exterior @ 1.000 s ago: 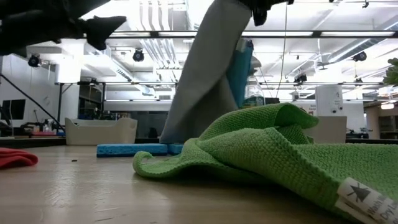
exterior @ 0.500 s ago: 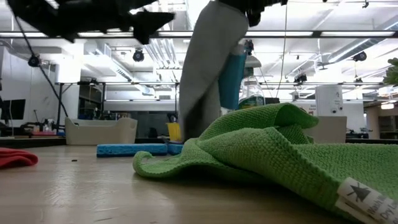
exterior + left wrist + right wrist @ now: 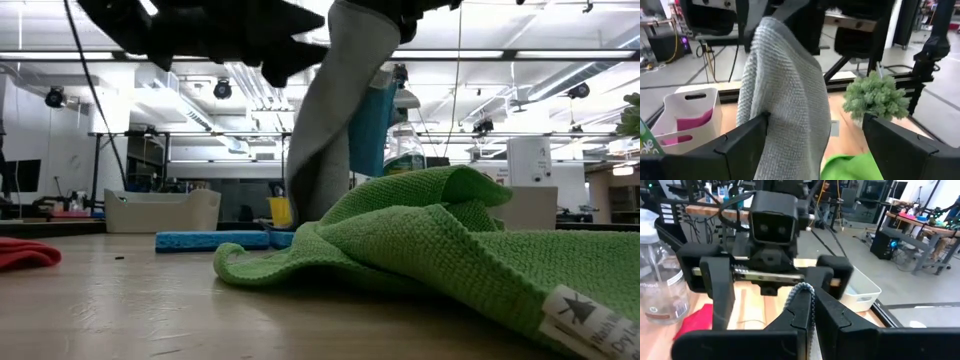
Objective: Pick & Place Kitchen Items
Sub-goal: Put the gray microfiber towel into the right gray bin
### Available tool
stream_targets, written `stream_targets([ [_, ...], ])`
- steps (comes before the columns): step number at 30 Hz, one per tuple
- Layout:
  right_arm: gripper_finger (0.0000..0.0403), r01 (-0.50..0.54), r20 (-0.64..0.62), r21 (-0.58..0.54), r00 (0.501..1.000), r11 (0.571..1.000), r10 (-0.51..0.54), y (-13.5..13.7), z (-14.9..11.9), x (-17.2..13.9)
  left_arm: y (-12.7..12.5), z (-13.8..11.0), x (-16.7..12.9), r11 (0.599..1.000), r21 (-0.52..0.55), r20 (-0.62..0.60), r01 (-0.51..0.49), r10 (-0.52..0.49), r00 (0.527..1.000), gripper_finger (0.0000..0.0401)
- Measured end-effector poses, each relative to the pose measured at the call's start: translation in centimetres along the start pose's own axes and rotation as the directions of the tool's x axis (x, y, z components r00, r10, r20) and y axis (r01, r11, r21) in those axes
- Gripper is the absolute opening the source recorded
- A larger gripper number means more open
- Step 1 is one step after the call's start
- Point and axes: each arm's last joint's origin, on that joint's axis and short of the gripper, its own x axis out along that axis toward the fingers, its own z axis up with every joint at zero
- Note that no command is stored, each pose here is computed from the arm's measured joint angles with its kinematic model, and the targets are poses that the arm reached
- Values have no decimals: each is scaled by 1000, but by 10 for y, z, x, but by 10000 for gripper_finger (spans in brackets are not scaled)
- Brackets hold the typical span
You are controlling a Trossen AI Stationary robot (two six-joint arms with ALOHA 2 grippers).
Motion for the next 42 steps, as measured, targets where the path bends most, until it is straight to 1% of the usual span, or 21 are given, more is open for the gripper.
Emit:
stream_targets([
  [2,18,-2,2,1,1000,1000,2,0,0,0,3,0,5,1000,-3,-11,-7,7,1000,331],
  [6,18,-2,3,1,1000,1000,2,0,0,0,9,2,6,999,-4,-6,-51,51,999,323],
  [9,18,-3,4,2,1000,1000,3,0,1,0,13,1,2,997,-8,-20,-80,80,997,309],
  [12,18,-2,4,2,1000,1000,2,0,1,0,17,-1,-2,995,-17,-60,-98,97,994,298],
  [18,18,-4,2,0,1000,1000,4,0,1,0,18,2,-13,992,15,-111,-124,125,986,296],
  [21,18,-4,-3,-2,1000,1000,4,0,1,0,18,8,-19,989,43,-103,-144,147,984,296],
  [27,18,-21,-4,-5,1000,1000,21,1,1,0,17,14,-23,985,106,-80,-133,141,987,296],
  [29,18,-27,-2,-6,1000,1000,27,1,1,0,16,13,-23,988,122,-81,-90,100,992,296],
  [32,18,-29,-2,-6,1000,1000,29,1,1,0,15,10,-18,992,123,-82,-3,13,997,296],
  [33,18,-29,-2,-6,1000,1000,29,1,1,0,15,8,-16,993,120,-90,9,2,996,296],
  [38,18,-30,4,-4,1000,1000,30,1,2,0,17,4,-9,991,131,-105,9,5,994,296],
  [42,18,-29,7,1,1000,1000,29,1,2,0,18,7,-8,990,139,-96,-11,25,995,287],
])
